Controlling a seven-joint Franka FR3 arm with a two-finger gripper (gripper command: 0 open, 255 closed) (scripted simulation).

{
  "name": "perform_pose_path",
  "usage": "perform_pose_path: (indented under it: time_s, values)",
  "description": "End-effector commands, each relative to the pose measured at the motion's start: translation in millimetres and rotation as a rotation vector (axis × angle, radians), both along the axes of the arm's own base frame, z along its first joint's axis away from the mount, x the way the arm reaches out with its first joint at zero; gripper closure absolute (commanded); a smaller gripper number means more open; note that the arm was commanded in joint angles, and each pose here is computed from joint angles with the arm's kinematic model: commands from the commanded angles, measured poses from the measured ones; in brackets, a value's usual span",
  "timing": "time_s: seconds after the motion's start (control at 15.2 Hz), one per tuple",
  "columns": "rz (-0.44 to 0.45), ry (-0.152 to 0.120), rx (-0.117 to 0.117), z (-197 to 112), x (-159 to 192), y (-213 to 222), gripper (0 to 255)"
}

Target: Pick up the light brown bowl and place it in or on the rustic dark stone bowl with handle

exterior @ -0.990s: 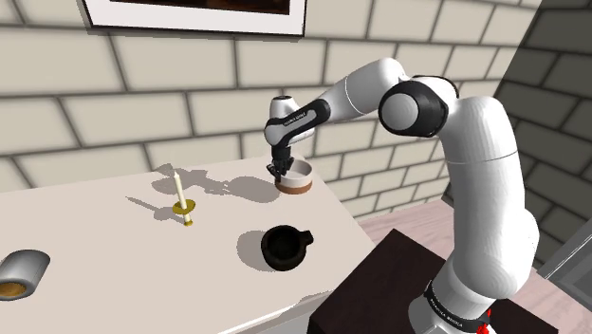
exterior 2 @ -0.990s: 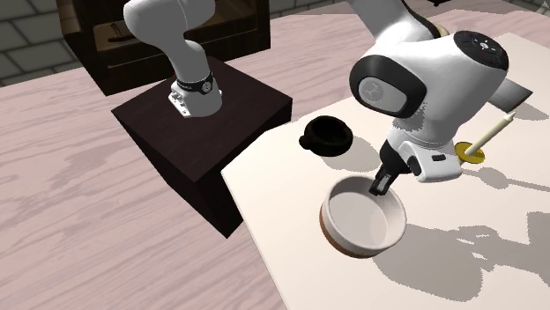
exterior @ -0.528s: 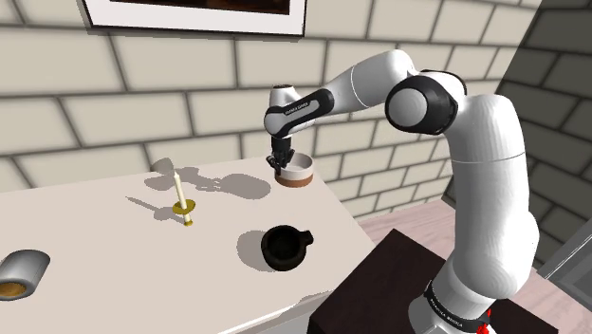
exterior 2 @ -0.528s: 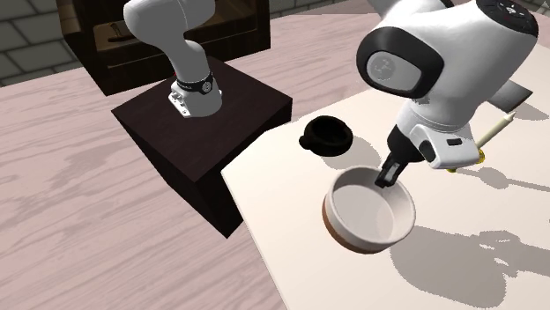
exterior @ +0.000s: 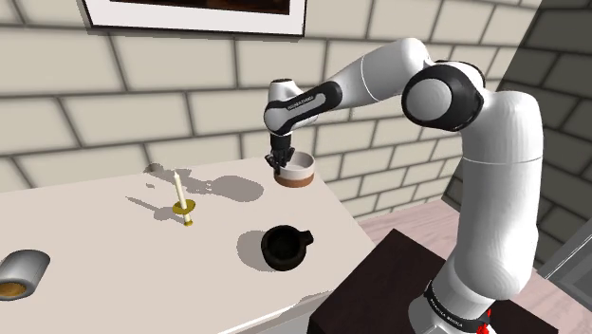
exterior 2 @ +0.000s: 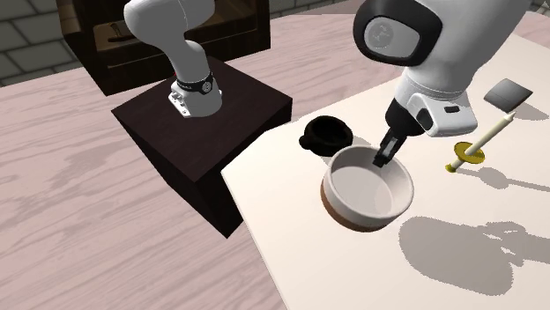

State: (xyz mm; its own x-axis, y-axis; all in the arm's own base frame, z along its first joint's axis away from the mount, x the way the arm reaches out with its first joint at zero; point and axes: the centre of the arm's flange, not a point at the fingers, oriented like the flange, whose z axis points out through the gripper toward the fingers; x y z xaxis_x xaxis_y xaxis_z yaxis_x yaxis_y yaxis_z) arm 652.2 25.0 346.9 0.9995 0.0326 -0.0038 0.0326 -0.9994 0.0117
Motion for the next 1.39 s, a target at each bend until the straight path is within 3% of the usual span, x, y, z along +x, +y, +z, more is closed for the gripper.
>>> perform_pose_path:
  time_s: [0.0, 1.32]
  values:
    - [0.000, -0.001, -0.001, 1, -19, 21, 255]
    - [0.000, -0.001, -0.001, 18, -195, 204, 255]
